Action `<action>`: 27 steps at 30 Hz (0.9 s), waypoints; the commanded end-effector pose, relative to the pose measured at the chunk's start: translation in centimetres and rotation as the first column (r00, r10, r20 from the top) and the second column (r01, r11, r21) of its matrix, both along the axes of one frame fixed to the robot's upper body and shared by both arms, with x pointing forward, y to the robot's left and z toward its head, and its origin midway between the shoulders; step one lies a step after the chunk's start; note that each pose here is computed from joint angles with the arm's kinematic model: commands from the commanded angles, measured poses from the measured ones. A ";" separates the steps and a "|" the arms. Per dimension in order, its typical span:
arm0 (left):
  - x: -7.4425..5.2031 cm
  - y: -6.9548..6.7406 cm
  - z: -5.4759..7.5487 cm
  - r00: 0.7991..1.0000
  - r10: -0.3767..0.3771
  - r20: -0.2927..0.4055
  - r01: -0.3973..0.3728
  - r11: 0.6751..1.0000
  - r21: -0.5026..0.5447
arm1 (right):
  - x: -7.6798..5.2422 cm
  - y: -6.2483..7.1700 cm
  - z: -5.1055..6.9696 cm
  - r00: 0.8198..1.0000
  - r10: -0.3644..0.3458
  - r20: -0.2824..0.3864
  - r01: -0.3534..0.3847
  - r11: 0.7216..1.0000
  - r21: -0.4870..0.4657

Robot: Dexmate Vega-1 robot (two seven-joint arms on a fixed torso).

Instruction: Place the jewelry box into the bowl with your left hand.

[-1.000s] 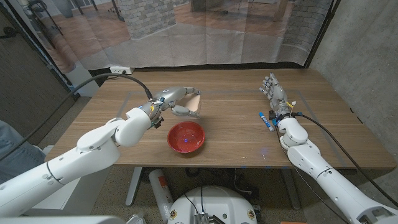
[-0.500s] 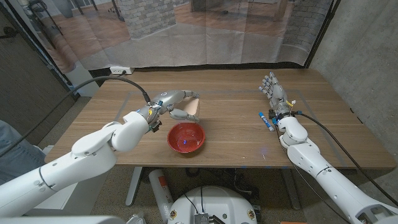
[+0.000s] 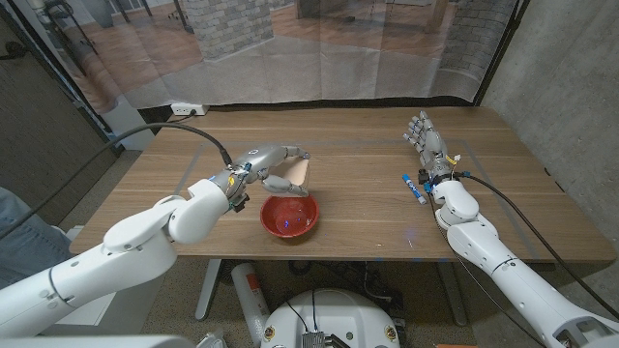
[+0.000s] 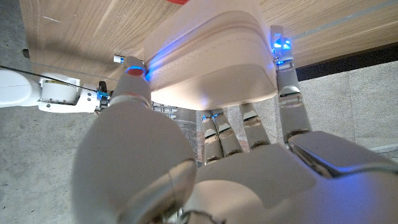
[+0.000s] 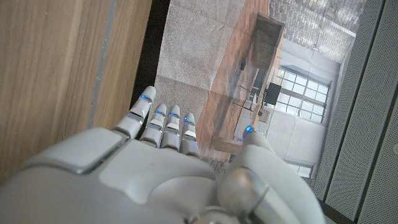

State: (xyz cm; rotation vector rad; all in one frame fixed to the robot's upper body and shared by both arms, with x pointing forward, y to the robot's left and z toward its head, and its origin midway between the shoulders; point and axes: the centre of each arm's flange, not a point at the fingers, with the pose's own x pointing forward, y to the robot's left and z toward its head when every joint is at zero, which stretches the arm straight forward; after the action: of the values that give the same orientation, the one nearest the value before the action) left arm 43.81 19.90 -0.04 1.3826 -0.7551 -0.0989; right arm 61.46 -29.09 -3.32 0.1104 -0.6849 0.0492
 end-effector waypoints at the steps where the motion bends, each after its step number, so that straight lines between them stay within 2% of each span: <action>1: -1.2 0.5 -0.9 1.000 0.020 -0.009 -0.020 1.000 0.006 | -0.2 -0.2 -0.2 1.000 -0.001 -0.004 0.001 1.000 0.000; 9: -2.0 1.3 -1.5 0.998 0.066 -0.014 -0.066 0.998 0.008 | -0.4 -0.4 -0.2 1.000 -0.002 -0.006 0.002 1.000 -0.006; 15: -2.1 1.6 -2.0 0.996 0.080 -0.029 -0.080 0.997 0.000 | -0.5 -0.5 -0.2 1.000 -0.002 -0.004 0.002 1.000 -0.005; 27: -1.8 1.2 -3.3 0.996 0.069 -0.050 -0.070 0.997 -0.014 | -0.7 -0.6 -0.1 1.000 0.001 -0.001 -0.001 1.000 -0.003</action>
State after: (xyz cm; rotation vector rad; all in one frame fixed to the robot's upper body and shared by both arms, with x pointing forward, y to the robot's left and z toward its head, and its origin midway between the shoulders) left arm 41.95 21.24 -2.18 1.4025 -0.6819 -0.0623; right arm 60.94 -29.55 -3.47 0.1044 -0.6826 0.0498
